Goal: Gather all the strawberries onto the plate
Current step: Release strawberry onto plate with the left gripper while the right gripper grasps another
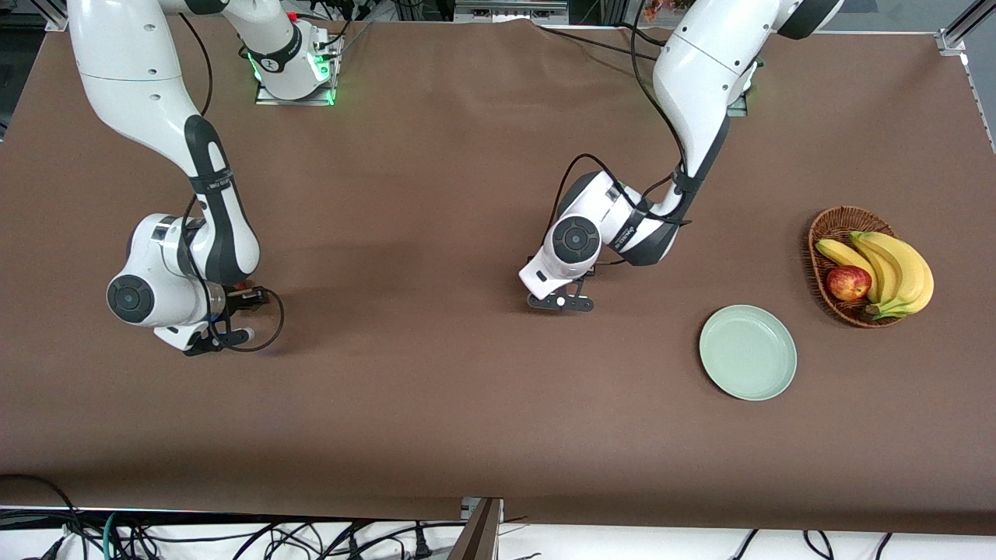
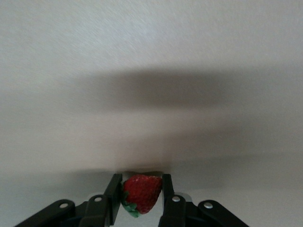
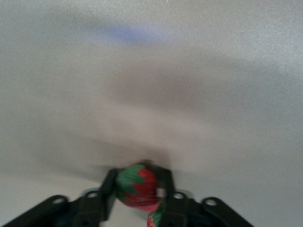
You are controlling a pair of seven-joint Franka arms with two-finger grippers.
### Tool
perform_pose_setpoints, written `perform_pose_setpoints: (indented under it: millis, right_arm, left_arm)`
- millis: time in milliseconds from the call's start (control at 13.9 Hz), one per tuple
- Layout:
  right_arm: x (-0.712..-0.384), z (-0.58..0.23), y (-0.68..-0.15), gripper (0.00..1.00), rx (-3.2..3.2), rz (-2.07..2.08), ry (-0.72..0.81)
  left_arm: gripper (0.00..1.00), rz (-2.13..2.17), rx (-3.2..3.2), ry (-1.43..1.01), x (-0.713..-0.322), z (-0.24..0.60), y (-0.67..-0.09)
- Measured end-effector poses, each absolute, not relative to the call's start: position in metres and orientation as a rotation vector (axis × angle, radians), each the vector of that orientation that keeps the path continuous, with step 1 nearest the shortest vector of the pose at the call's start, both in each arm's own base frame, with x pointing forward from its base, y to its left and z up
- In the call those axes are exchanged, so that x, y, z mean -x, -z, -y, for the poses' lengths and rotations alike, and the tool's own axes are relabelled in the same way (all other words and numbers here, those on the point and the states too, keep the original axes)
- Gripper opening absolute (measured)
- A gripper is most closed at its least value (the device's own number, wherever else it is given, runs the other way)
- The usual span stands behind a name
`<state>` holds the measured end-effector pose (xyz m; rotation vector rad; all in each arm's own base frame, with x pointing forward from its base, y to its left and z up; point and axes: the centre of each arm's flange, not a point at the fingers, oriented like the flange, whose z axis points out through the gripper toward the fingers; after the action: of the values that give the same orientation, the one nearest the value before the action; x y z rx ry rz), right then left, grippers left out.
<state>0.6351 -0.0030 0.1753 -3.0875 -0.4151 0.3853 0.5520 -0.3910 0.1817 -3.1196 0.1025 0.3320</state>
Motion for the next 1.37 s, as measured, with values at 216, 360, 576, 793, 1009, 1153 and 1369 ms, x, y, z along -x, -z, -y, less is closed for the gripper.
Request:
perform_pose_setpoints:
  millis: [216, 360, 576, 793, 1009, 1153, 1369]
  right_arm:
    - [-0.635, 0.003, -0.176, 0.34, 3.086, 0.417, -0.388]
    - [-0.634, 0.0, -0.176, 0.34, 3.08, 0.422, -0.397]
    - [-0.637, -0.018, -0.183, 0.34, 3.048, 0.43, -0.411]
    - [-0.641, -0.065, -0.203, 0.34, 3.03, 0.316, -0.389]
    - [-0.637, -0.16, -0.222, 0.34, 3.005, 0.065, -0.369]
    - [-0.63, -0.231, -0.239, 0.34, 2.98, -0.135, -0.352]
    - [-0.613, -0.337, -0.266, 0.34, 2.909, -0.387, -0.278]
  left_arm:
    - [0.38, -0.031, 3.094, -0.348, -0.576, 0.362, -0.224]
    - [0.38, 0.001, 3.079, -0.38, -0.6, 0.314, -0.26]
    - [0.38, -0.229, 3.108, -0.414, -0.646, 0.203, -0.292]
    - [0.38, -0.472, 3.103, -0.405, -0.671, 0.101, -0.29]
    - [0.38, -0.651, 3.066, -0.327, -0.686, 0.049, -0.27]
    - [0.38, -0.74, 3.044, -0.257, -0.694, 0.036, -0.245]
    - [0.38, -0.767, 3.044, -0.24, -0.697, 0.028, -0.215]
